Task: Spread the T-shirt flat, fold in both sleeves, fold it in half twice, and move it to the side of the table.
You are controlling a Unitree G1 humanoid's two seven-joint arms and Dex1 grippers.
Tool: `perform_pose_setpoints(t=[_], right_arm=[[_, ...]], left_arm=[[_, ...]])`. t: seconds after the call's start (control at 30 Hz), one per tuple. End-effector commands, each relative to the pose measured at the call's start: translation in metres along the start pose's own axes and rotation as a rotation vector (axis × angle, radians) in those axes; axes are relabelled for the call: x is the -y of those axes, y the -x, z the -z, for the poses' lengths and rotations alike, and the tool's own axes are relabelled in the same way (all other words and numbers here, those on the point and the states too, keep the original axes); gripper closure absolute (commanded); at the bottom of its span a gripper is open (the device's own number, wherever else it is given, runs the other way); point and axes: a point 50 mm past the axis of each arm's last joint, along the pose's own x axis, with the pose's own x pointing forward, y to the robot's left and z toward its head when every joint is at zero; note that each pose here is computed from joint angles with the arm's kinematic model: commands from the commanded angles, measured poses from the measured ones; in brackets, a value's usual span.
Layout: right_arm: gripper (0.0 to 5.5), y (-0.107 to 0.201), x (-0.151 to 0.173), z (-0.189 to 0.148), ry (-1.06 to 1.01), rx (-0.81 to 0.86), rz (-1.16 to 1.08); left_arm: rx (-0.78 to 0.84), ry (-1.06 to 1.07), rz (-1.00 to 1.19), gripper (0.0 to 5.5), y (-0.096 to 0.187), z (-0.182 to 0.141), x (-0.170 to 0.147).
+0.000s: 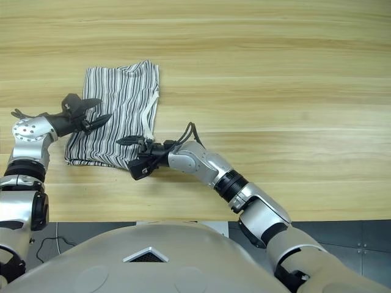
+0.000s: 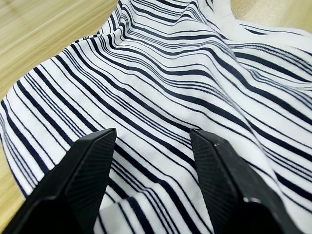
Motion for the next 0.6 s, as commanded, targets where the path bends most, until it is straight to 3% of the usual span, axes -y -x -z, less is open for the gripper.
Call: perform_pose_setpoints(t=[0.03, 0.5, 0.6], right_arm=[[2.65, 0.0057, -0.0295, 0.0163, -0.066, -0.092, -0.145], [5.19, 0.0006, -0.0248, 0.0162, -0.138, -0.079, -0.118], [5.37, 0.0003, -0.024, 0.016, -0.141, -0.077, -0.116]], left_arm=[[-0.031, 0.01, 0.029, 2.69, -0.0013, 0.0043, 0.004], [-0.033, 0.01, 0.027, 2.69, 0.0023, 0.0049, 0.0029], [-0.034, 0.01, 0.026, 2.69, 0.0028, 0.0049, 0.0025]])
